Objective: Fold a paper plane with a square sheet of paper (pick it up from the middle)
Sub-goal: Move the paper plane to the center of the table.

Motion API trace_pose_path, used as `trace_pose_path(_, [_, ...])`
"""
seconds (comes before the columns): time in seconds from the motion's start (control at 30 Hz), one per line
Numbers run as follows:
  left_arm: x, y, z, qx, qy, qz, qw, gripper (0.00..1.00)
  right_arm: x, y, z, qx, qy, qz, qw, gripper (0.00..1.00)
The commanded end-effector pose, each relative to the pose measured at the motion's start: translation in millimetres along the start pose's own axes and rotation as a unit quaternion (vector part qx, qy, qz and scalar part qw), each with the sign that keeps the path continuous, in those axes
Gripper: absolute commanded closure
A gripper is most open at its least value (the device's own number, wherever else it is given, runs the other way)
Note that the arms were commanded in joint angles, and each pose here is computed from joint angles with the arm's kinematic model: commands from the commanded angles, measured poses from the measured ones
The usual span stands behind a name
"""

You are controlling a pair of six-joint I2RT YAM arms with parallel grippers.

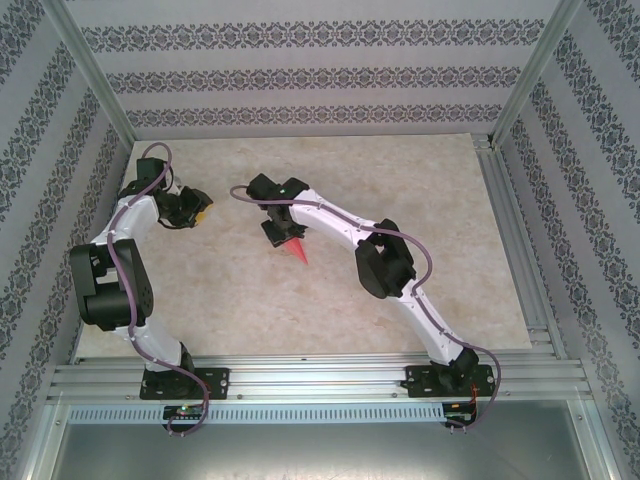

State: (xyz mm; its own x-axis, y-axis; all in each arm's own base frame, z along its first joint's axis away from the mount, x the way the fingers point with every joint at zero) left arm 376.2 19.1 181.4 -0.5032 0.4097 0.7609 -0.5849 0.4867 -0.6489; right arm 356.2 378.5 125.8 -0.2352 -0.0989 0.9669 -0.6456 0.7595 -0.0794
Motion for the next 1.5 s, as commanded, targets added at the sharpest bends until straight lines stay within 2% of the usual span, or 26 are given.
trace_pose_path(0.0, [11, -10, -3, -0.016, -0.013, 0.026, 0.999, 0.64, 1, -13, -1, -0.004, 0.008, 0.031, 0.999, 0.62])
trace_pose_path(0.07, [11, -11, -3, -0.015, -0.011, 0.029, 0.999, 0.64, -1, -15, 0, -0.006, 0.011, 0.031, 0.999, 0.65])
trace_pose_path(0.37, [13, -12, 1, -0.02, -0.002, 0.036, 0.999, 0.64, -14, -19, 3, -0.007, 0.03, 0.031, 0.999, 0.61])
trace_pose_path(0.47, [13, -13, 1, -0.019, -0.001, 0.039, 0.999, 0.64, -18, -20, 4, -0.009, 0.033, 0.035, 0.999, 0.62])
trace_pose_path(0.97, [20, -14, 9, -0.027, 0.009, 0.048, 0.998, 0.63, 12, -44, -3, -0.056, -0.013, 0.024, 0.998, 1.0])
trace_pose_path(1.27, [21, -12, 21, -0.037, 0.023, 0.057, 0.997, 0.62, 35, -68, 6, -0.1, -0.044, -0.009, 0.994, 1.0])
trace_pose_path(1.47, [9, -29, 50, -0.076, 0.06, 0.066, 0.993, 0.6, 58, -95, 47, -0.163, -0.069, -0.045, 0.983, 1.0])
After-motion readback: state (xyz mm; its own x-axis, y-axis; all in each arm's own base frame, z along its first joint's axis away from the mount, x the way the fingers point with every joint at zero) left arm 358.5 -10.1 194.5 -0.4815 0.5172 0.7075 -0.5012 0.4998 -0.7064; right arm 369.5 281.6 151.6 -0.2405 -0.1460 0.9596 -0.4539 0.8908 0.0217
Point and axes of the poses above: each hand's point on the last joint's axis, 136 mm out from that joint toward the fingers, its own x axis back along the fingers, its own y axis along the line the jaws close on, z = x × y, the point moved 8 cm from there along x, back along the fingers, and after that the axes turned 8 degrees about x, right-handed, at the moved point
